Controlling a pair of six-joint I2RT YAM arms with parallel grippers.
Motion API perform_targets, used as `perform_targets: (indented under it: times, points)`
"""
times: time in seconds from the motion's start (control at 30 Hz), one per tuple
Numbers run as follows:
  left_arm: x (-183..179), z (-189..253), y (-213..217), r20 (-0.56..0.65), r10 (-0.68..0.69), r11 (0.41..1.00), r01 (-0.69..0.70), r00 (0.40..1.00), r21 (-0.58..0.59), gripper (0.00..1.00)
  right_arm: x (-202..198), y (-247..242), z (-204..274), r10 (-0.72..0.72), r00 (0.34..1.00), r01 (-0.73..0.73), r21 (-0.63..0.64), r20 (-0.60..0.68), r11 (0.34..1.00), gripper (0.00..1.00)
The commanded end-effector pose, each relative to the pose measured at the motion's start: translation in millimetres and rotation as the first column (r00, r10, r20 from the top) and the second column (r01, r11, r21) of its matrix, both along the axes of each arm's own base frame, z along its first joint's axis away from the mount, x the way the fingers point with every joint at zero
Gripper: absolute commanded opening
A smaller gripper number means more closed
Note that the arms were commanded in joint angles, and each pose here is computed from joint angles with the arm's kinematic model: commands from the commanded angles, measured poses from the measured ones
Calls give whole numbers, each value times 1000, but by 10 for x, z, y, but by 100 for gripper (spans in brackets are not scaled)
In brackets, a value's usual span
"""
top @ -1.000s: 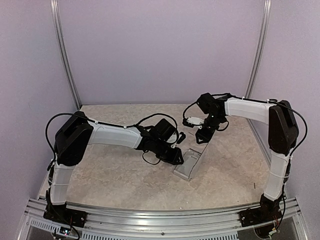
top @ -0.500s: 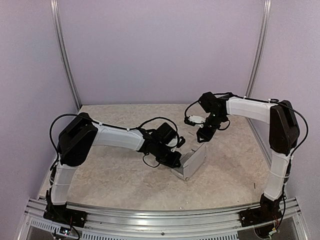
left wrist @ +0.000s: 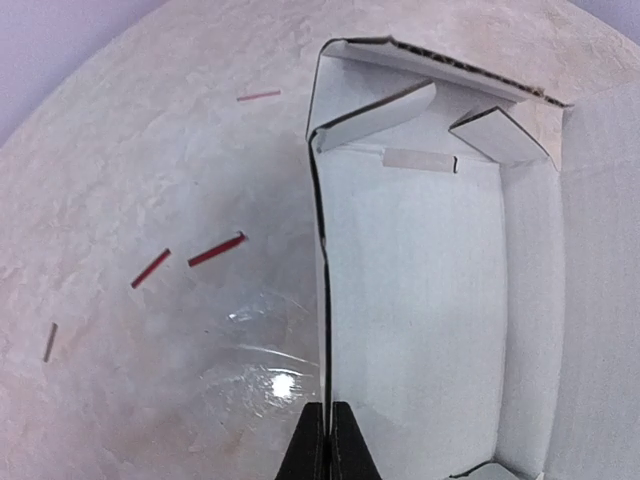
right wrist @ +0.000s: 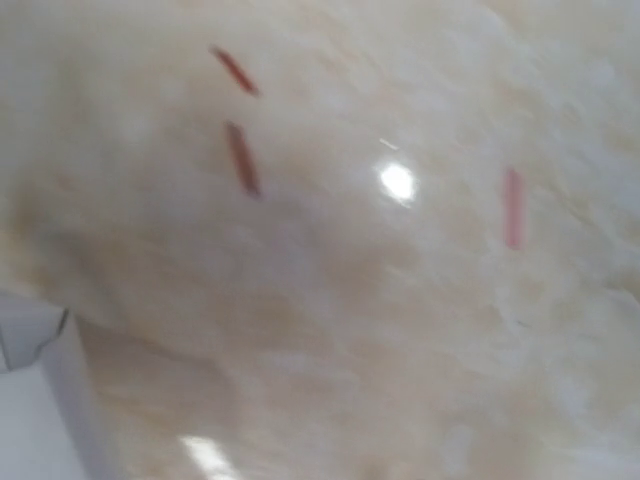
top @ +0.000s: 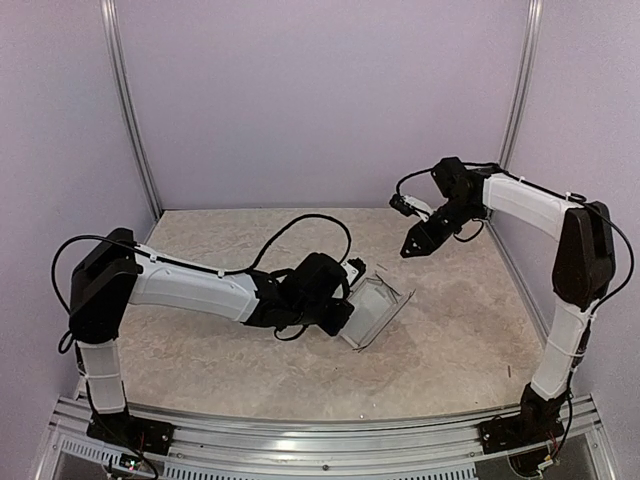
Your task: Fold the paper box
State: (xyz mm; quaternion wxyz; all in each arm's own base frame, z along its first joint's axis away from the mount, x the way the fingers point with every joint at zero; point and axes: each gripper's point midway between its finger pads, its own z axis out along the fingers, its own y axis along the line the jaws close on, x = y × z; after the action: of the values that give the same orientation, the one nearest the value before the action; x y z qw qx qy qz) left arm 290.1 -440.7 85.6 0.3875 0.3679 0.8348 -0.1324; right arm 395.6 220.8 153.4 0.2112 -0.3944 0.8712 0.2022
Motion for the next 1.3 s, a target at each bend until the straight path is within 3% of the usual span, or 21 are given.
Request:
perform_targets:
  times: [0.0, 0.3, 0.6, 0.9, 1.1, 1.27]
  points:
    - [171, 429, 85, 285, 42, 997, -58, 958, 49, 0, -284, 206, 200, 91, 994, -80, 143, -68, 987, 35]
    - [168, 476, 44, 334, 42, 995, -71, 942, 76, 0, -583, 363, 149, 215, 966, -176, 243, -147, 954, 41]
    - [179, 511, 1, 342, 40, 995, -68, 939, 69, 0, -707, 440, 5, 251, 956, -216, 218, -152, 952, 42]
    - [166, 554, -3, 344, 41, 996, -67, 938, 63, 0, -736, 655, 10, 291, 953, -274, 170, -82, 946, 37]
    - [150, 594, -13, 342, 46, 997, -66, 939, 45, 0, -663, 711, 45, 269, 963, -269, 105, 18, 957, 32]
    - [136, 609, -37, 334, 47, 998, -61, 942, 32, 0, -605, 725, 40, 249, 963, -252, 24, 108, 967, 33]
